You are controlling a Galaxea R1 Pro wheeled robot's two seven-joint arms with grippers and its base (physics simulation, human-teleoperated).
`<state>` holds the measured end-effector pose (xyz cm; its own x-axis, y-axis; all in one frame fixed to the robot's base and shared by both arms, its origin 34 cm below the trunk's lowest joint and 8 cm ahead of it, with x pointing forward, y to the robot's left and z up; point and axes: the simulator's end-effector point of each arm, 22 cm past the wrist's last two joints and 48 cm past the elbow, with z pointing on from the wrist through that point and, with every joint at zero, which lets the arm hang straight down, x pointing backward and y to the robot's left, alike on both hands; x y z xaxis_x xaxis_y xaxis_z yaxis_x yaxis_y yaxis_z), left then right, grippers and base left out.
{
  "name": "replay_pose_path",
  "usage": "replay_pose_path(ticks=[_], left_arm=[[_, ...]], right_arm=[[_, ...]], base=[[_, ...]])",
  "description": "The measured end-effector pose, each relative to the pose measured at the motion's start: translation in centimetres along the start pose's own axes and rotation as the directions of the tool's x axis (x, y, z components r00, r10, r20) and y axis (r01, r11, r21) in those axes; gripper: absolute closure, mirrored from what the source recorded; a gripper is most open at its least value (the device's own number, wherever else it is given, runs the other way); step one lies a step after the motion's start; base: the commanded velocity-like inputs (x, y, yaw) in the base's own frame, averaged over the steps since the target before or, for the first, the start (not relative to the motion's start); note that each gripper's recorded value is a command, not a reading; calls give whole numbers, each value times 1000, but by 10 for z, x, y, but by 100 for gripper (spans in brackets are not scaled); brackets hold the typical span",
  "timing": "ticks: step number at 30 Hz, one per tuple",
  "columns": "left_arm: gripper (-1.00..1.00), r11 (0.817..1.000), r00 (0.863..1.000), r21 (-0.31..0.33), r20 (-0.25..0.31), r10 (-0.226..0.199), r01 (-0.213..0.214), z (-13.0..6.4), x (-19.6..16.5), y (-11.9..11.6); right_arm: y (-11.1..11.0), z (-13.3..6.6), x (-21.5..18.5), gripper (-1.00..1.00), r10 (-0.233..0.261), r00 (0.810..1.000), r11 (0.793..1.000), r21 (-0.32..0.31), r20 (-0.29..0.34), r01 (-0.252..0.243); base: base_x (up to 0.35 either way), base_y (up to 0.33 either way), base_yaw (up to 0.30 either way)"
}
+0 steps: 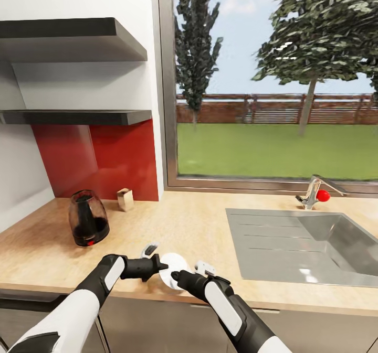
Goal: Set up a coffee station on the kitchen countertop: keep the coffee maker on the countertop, move the bottle of coffee from the kitchen shelf to the counter next to the coffee maker, place a paper coffee filter on top of the coffee maker, put the saucer next to the coffee maker with the coffee cup on the saucer, and place the electric kettle next to the coffee maker.
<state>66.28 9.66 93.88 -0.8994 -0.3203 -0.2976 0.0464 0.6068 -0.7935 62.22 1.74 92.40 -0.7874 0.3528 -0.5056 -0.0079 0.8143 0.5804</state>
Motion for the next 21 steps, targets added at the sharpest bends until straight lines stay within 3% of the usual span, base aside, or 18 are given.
replay_pose_path(ticks=[3, 7, 10, 14, 21], left_arm=[[100, 999, 999, -10, 35, 32, -32, -15, -23, -2], [100, 999, 998, -9, 50, 38, -37, -40, -43, -6], [100, 999, 992, -2, 112, 51, -51, -79, -76, -7], [100, 999, 987, 8, 159, 39, -41, -112, -97, 2], [100, 997, 980, 54, 195, 35, -46, -140, -111, 3]], right_arm=[[1, 0, 0, -100, 1, 1000, 1000, -1, 0, -1], [2, 0, 0, -100, 7, 1000, 1000, -5, 0, -7], [4, 0, -1, -100, 20, 1000, 1000, -12, -1, -20], [8, -3, -9, -100, 15, 1000, 1000, -22, 16, -15], [0, -9, -29, -100, 12, 998, 1000, -16, 68, -10]], base=[[0, 0, 0], [0, 0, 0], [0, 0, 0], [0, 0, 0], [0, 0, 0]])
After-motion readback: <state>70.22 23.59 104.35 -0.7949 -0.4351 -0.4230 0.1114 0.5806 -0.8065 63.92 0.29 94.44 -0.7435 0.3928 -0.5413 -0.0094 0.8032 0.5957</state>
